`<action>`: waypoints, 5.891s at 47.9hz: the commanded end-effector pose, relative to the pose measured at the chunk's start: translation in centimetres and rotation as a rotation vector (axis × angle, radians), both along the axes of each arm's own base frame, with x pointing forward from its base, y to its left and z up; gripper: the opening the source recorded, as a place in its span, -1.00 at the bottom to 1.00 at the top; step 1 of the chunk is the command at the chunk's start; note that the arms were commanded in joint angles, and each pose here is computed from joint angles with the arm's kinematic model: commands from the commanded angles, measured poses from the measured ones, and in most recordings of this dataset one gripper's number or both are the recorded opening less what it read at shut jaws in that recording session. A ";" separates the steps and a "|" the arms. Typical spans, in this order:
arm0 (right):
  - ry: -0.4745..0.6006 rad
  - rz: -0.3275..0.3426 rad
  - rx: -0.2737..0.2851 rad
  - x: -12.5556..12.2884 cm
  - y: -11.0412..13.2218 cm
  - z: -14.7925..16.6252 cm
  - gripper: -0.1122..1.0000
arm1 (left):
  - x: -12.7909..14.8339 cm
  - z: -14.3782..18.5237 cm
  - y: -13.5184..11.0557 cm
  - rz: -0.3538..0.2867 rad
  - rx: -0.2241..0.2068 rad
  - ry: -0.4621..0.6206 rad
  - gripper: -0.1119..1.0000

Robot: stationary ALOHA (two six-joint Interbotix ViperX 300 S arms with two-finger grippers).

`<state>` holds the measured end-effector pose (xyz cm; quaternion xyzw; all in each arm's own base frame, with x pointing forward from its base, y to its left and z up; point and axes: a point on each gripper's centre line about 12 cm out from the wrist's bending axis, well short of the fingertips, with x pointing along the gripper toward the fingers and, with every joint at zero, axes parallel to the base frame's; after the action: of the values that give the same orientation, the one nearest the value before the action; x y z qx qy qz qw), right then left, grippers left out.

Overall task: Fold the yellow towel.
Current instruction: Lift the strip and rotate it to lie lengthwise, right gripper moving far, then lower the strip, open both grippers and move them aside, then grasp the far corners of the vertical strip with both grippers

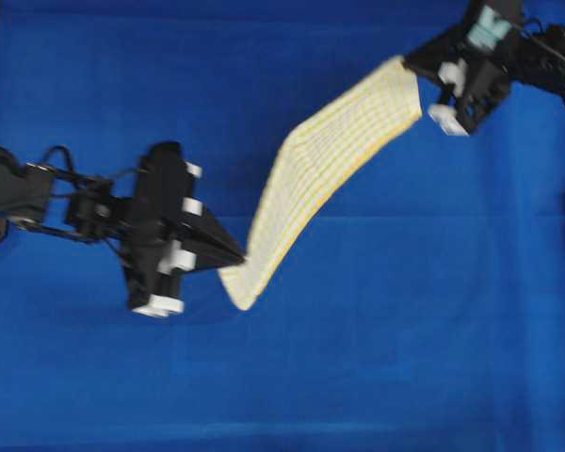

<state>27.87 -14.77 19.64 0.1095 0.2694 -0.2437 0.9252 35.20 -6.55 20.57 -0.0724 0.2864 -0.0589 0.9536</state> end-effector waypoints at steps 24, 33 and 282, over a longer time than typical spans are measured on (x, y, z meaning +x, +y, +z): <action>-0.034 -0.031 -0.118 5.6 -6.6 2.9 -0.74 | 10.7 2.2 -3.5 -0.034 -0.019 -0.115 -0.77; -0.032 -0.026 -0.139 6.0 -7.2 3.3 -0.74 | 13.0 2.9 -4.0 -0.041 -0.012 -0.149 -0.77; 0.001 -0.224 0.166 8.7 -7.5 -10.7 -0.21 | 1.0 -12.9 29.2 0.669 0.124 0.081 -0.58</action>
<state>35.95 -22.12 7.95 0.2217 0.2880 -0.3259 0.8727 35.81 22.41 7.03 -0.1090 0.2965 0.2767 0.9075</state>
